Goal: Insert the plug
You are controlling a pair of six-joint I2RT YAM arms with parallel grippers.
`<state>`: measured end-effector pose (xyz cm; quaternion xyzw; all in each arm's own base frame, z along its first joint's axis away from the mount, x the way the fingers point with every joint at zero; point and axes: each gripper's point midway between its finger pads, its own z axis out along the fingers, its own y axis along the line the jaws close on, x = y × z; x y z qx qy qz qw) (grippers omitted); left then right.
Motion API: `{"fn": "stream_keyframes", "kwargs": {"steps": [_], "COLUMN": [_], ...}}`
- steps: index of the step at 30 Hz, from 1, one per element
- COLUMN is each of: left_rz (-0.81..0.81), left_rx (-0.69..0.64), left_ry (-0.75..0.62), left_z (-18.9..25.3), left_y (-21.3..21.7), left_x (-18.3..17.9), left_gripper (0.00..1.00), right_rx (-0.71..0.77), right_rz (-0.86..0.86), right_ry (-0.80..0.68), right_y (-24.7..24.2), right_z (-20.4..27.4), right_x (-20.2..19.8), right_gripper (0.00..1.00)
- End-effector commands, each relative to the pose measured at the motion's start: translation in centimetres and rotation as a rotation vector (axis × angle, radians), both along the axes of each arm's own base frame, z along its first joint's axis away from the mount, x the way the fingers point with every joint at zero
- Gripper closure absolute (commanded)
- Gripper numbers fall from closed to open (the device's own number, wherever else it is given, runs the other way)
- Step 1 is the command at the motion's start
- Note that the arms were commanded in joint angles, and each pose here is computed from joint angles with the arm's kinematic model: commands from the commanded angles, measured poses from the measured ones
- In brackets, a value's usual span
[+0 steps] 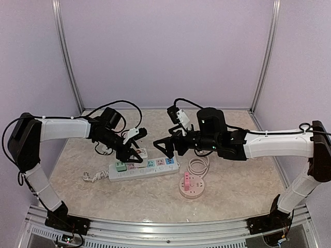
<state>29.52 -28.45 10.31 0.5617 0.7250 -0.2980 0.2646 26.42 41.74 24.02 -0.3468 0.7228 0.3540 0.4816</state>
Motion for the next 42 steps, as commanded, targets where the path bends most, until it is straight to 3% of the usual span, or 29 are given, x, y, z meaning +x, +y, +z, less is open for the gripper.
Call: {"fn": "stream_keyframes", "kwargs": {"steps": [1,22,32,42], "left_rz": [0.005,-0.031,-0.039,-0.028], "left_rx": [-0.092,-0.059,-0.133,-0.143], "left_ry": [0.013,-0.022,-0.039,-0.027], "left_z": [1.9,-1.8,1.8,1.5], "left_y": [-0.9,0.1,-1.2,-1.3], "left_x": [-0.7,0.9,0.4,1.1], "left_gripper": [1.00,1.00,1.00,1.00], "right_rx": [0.004,0.017,0.012,0.013], "right_rz": [0.010,0.029,0.031,0.036], "right_ry": [0.022,0.040,0.047,0.051], "right_y": [0.5,1.2,1.4,1.4], "right_z": [-0.6,-0.6,-0.8,-0.7], "right_x": [0.5,0.5,0.6,0.4], "right_gripper": [0.00,0.01,0.00,0.01]}}
